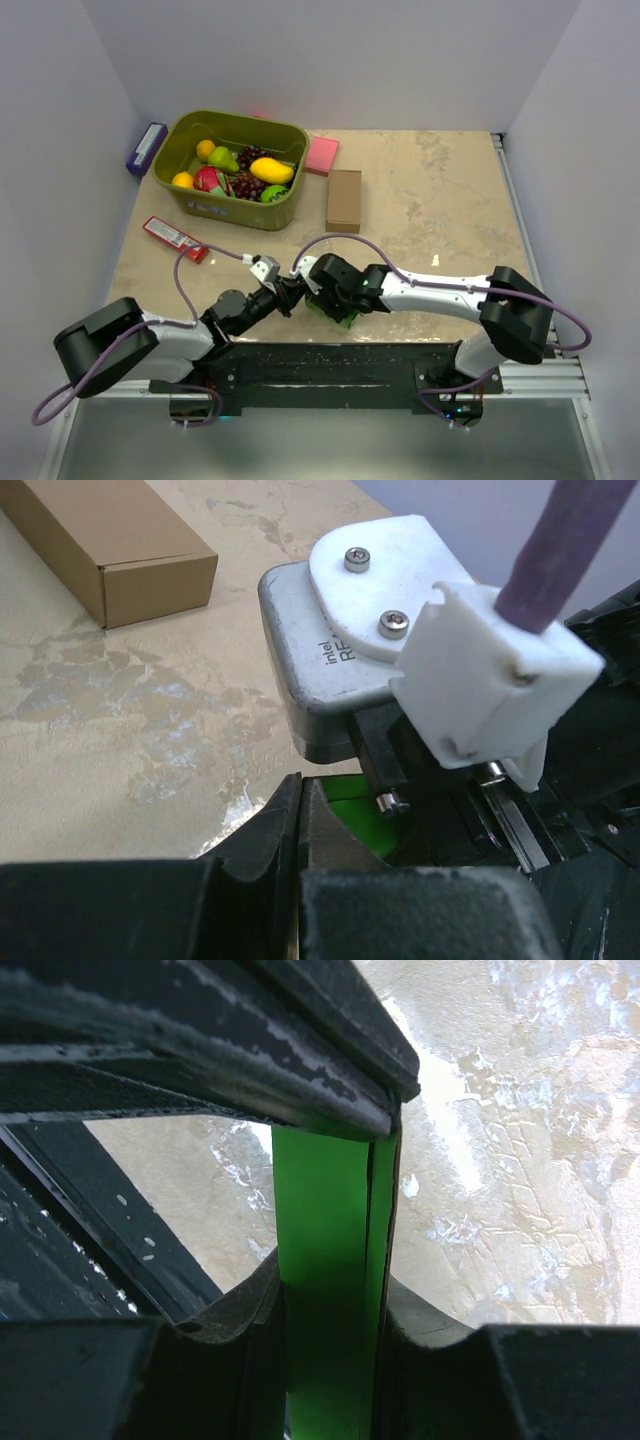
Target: Fold the paper box
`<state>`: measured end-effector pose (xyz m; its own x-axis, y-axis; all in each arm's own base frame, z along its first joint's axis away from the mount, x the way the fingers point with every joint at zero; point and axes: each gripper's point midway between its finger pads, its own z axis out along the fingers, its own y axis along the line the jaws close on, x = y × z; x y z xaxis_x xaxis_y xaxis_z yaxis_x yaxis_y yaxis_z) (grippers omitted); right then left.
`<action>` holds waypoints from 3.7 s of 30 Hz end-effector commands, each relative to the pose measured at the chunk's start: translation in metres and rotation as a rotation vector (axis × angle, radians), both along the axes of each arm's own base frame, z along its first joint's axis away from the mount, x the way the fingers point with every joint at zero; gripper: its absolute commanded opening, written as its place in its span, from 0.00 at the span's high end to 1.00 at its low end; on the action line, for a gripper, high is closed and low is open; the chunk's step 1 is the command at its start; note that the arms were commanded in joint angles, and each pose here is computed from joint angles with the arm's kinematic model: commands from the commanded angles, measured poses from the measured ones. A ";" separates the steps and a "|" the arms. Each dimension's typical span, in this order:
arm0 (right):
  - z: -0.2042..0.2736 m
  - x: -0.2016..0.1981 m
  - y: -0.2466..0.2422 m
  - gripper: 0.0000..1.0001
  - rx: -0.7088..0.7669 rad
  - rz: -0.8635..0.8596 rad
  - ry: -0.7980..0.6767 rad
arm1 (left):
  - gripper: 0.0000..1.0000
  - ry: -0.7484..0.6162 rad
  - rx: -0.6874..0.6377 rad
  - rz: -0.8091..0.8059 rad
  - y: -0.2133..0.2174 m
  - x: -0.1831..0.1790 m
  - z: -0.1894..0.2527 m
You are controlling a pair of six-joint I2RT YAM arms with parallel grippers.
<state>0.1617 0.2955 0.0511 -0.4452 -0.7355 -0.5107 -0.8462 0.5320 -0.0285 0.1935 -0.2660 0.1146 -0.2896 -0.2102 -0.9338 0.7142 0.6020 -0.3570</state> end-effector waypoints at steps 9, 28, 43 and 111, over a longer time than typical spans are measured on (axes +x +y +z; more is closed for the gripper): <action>0.011 0.015 0.019 1.00 0.053 -0.009 -0.072 | 1.00 0.135 -0.001 -0.066 0.038 -0.052 -0.052; 0.007 0.003 0.020 1.00 0.114 0.003 0.017 | 1.00 0.212 0.022 -0.103 0.037 -0.049 -0.062; 0.006 0.000 0.027 1.00 0.198 -0.036 0.045 | 1.00 0.173 -0.041 -0.123 0.036 -0.054 -0.048; -0.065 -0.011 -0.001 1.00 -0.073 -0.133 0.252 | 1.00 0.125 -0.083 -0.218 -0.008 -0.022 0.017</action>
<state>0.1526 0.3336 0.0420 -0.5904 -0.6474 -0.4819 -0.7966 0.5636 0.2186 0.2027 -0.2439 0.0961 -0.4279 -0.2176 -0.8772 0.6435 0.6082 -0.4647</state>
